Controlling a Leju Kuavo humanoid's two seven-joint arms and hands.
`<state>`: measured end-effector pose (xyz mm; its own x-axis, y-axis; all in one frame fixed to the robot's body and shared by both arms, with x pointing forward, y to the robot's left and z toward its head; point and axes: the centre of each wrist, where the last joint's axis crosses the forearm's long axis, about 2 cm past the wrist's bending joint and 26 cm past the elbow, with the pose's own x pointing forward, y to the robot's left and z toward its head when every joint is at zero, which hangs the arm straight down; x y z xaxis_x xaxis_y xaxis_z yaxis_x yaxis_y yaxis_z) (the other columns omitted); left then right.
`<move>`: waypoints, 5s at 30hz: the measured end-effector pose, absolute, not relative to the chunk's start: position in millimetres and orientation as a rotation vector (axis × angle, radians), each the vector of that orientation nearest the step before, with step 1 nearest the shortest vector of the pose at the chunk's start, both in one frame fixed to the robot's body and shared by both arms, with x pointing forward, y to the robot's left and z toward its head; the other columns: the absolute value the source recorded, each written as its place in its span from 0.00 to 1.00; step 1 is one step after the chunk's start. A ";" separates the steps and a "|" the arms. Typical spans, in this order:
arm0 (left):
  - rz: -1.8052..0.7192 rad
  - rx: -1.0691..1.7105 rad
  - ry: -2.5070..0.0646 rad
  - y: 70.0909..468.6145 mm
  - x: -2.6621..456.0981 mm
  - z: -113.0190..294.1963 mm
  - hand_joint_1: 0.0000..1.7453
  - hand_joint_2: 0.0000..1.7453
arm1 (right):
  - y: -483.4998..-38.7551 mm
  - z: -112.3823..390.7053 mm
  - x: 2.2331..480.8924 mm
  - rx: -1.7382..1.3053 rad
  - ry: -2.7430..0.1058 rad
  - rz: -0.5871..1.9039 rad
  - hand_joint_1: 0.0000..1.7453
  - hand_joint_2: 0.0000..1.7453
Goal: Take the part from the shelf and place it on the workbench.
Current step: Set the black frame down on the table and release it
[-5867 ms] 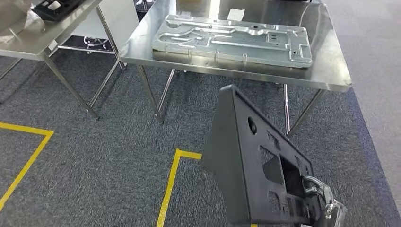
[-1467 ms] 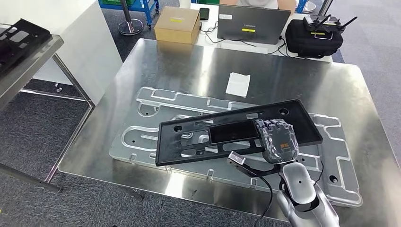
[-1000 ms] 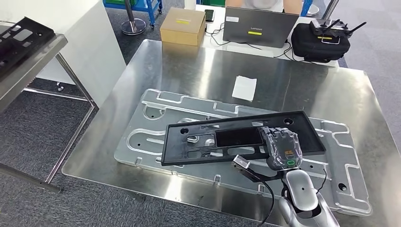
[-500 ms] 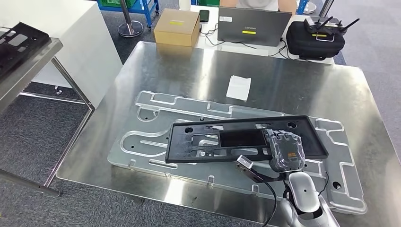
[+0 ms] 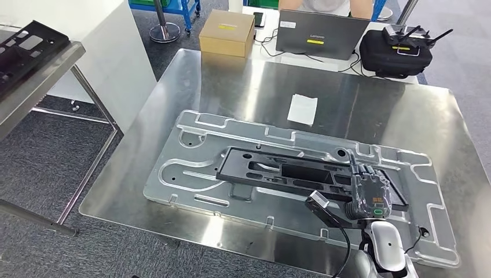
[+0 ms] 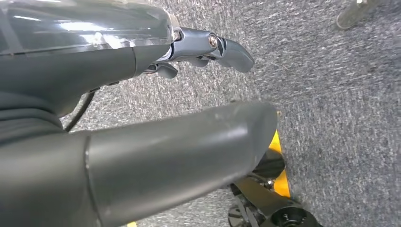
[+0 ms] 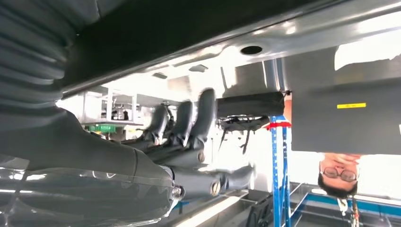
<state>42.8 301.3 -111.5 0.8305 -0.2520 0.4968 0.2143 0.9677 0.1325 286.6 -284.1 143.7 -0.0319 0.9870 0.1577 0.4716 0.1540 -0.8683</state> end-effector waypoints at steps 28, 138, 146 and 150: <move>-0.233 0.050 -0.526 304.5 41.1 -111.7 0.00 0.00 | -284.1 132.3 274.0 -1.346 -1.626 0.770 0.00 0.00; 0.065 0.165 -0.673 313.7 45.7 -110.8 0.00 0.00 | -303.3 173.9 111.9 -0.804 -2.142 -0.069 0.00 0.00; 0.085 0.160 -0.664 308.5 44.1 -111.1 0.00 0.00 | -320.6 123.7 97.6 -0.731 -1.865 -0.129 0.00 0.00; 0.085 0.159 -0.661 307.9 42.5 -111.3 0.00 0.00 | -328.0 104.5 90.5 -0.749 -1.772 -0.158 0.00 0.00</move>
<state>42.5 307.9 -111.3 0.7864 0.0284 0.6171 -0.1294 0.9843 0.1196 90.5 -328.0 104.5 -0.1483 0.4050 0.9022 0.5579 0.7875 -0.2618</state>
